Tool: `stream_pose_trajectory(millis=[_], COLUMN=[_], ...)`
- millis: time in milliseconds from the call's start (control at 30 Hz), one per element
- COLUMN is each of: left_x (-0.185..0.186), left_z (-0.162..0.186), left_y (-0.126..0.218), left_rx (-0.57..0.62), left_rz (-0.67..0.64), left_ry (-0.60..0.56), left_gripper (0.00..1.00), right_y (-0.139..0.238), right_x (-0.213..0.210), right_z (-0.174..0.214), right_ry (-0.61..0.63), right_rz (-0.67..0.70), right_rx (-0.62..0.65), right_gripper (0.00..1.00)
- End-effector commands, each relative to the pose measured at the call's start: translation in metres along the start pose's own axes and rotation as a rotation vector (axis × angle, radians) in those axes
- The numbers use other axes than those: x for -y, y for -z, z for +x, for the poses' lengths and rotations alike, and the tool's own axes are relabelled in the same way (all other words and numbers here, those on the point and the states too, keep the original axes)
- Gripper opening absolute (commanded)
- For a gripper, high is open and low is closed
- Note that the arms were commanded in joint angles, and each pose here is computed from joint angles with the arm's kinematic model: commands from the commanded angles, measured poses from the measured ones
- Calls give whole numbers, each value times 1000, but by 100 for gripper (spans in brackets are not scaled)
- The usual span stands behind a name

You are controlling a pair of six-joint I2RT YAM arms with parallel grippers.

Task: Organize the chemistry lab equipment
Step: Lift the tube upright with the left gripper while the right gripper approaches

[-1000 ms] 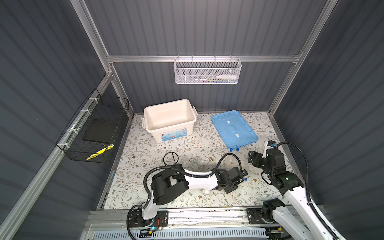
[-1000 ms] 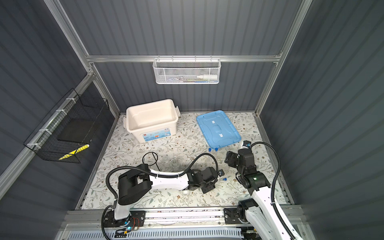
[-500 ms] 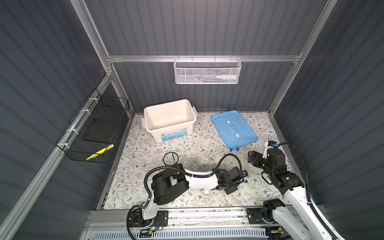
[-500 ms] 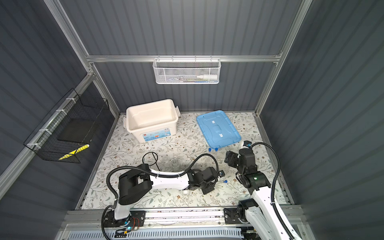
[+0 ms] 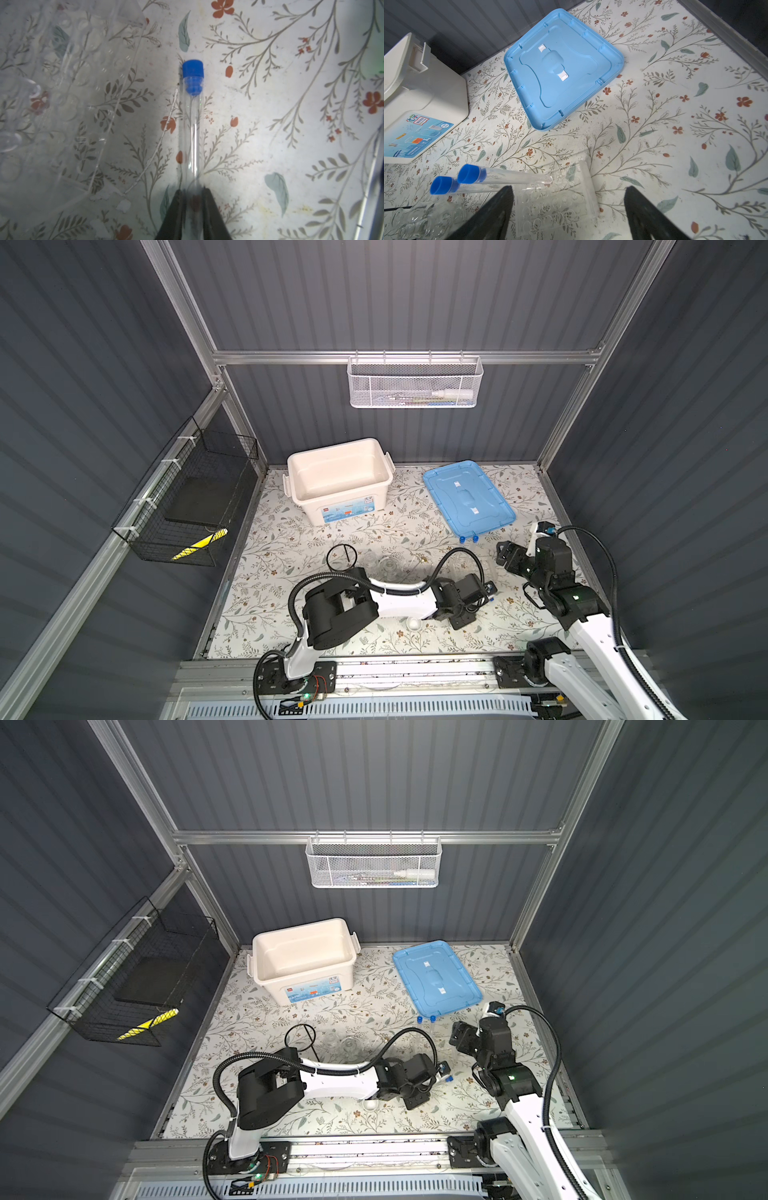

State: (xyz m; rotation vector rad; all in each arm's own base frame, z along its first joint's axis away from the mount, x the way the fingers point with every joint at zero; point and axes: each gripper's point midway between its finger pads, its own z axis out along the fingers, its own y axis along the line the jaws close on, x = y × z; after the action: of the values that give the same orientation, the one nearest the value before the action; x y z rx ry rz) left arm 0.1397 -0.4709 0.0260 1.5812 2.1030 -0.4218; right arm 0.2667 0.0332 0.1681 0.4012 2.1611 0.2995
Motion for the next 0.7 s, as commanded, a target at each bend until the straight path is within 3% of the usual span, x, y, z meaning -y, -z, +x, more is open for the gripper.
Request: stream_pose_trajectory(millis=[0, 333, 667], left_x=[3, -9, -11], left_z=[39, 1, -18], left_y=[-8, 27, 47], left_rx=[-119, 70, 161], left_rz=[5, -54, -63], left_ry=[-12, 16, -9], left_gripper=[17, 15, 15], right_y=[3, 7, 14], right_x=[-3, -10, -8], right_z=[0, 11, 30], right_ry=[-29, -54, -143], right_rz=[-16, -61, -88], right_rx=[-7, -68, -173], right_gripper=[84, 82, 78])
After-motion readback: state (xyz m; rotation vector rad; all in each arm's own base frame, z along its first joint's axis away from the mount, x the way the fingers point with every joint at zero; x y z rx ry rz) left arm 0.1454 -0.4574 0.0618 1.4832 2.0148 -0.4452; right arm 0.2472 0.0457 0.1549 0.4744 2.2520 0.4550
